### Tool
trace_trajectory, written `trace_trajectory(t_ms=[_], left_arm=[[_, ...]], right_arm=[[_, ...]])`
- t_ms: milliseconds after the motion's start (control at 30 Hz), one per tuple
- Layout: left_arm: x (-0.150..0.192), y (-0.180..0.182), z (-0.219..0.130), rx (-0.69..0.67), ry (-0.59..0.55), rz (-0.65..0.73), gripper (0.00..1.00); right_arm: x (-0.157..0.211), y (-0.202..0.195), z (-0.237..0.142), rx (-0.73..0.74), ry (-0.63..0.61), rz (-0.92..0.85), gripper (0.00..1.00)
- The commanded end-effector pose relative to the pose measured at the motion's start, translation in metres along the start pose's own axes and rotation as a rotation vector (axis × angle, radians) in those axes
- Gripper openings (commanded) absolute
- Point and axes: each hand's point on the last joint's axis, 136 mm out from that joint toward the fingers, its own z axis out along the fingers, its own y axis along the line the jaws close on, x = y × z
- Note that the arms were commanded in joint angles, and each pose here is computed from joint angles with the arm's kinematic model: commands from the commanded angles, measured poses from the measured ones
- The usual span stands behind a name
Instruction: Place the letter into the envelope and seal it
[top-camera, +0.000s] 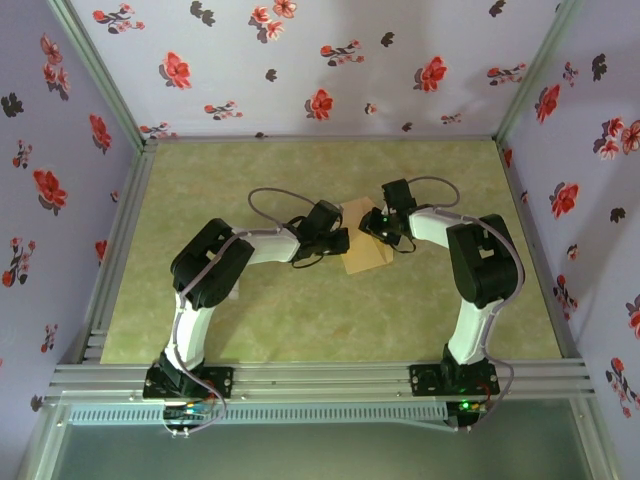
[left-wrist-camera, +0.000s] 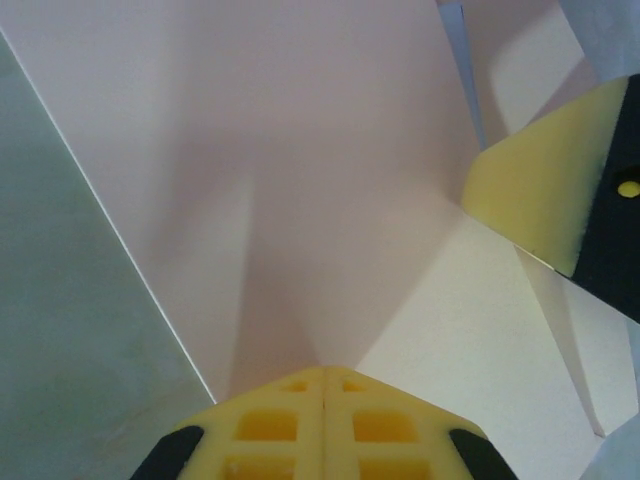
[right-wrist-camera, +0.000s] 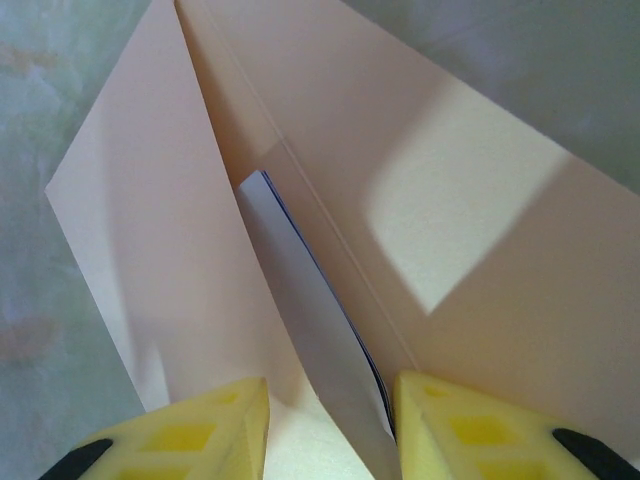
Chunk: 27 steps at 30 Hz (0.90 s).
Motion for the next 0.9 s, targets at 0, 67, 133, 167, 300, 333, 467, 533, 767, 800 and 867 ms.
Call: trace_trajectory(t_ms=[0, 67, 133, 167, 300, 333, 467, 533, 767, 800, 867], left_arm=[[0.037, 0.027, 0.012, -0.087, 0.116, 0.041, 0.00], [0.037, 0.029, 0.007, -0.098, 0.116, 0.063, 0.00], [0.035, 0.031, 0.000, -0.113, 0.114, 0.087, 0.00], [0.035, 0.031, -0.003, -0.118, 0.114, 0.100, 0.00], [0.027, 0.031, -0.019, -0.138, 0.101, 0.137, 0.00], [0.023, 0.029, -0.024, -0.138, 0.092, 0.146, 0.00], [0.007, 0.021, -0.044, -0.138, 0.049, 0.167, 0.00], [0.000, 0.017, -0.052, -0.132, 0.029, 0.170, 0.00], [-0.019, 0.018, -0.065, -0.141, -0.020, 0.163, 0.00], [-0.020, 0.024, -0.063, -0.153, -0.018, 0.157, 0.00], [-0.021, 0.037, -0.056, -0.174, -0.010, 0.141, 0.00]], right_arm=[[0.046, 0.002, 0.006, 0.005, 0.149, -0.017, 0.37], [0.041, -0.001, 0.000, 0.023, 0.135, -0.024, 0.37], [0.038, -0.003, -0.008, 0.035, 0.123, -0.023, 0.37], [0.036, -0.005, -0.011, 0.042, 0.118, -0.021, 0.38], [0.032, -0.005, -0.021, 0.045, 0.096, -0.015, 0.38], [0.031, -0.004, -0.023, 0.041, 0.092, -0.015, 0.38], [0.029, -0.002, -0.025, 0.036, 0.084, -0.016, 0.39], [0.028, -0.001, -0.024, 0.032, 0.086, -0.014, 0.39], [0.020, 0.008, -0.018, 0.010, 0.080, -0.011, 0.39], [0.019, 0.009, -0.017, 0.008, 0.082, -0.011, 0.39], [0.017, 0.012, -0.014, -0.003, 0.084, -0.007, 0.40]])
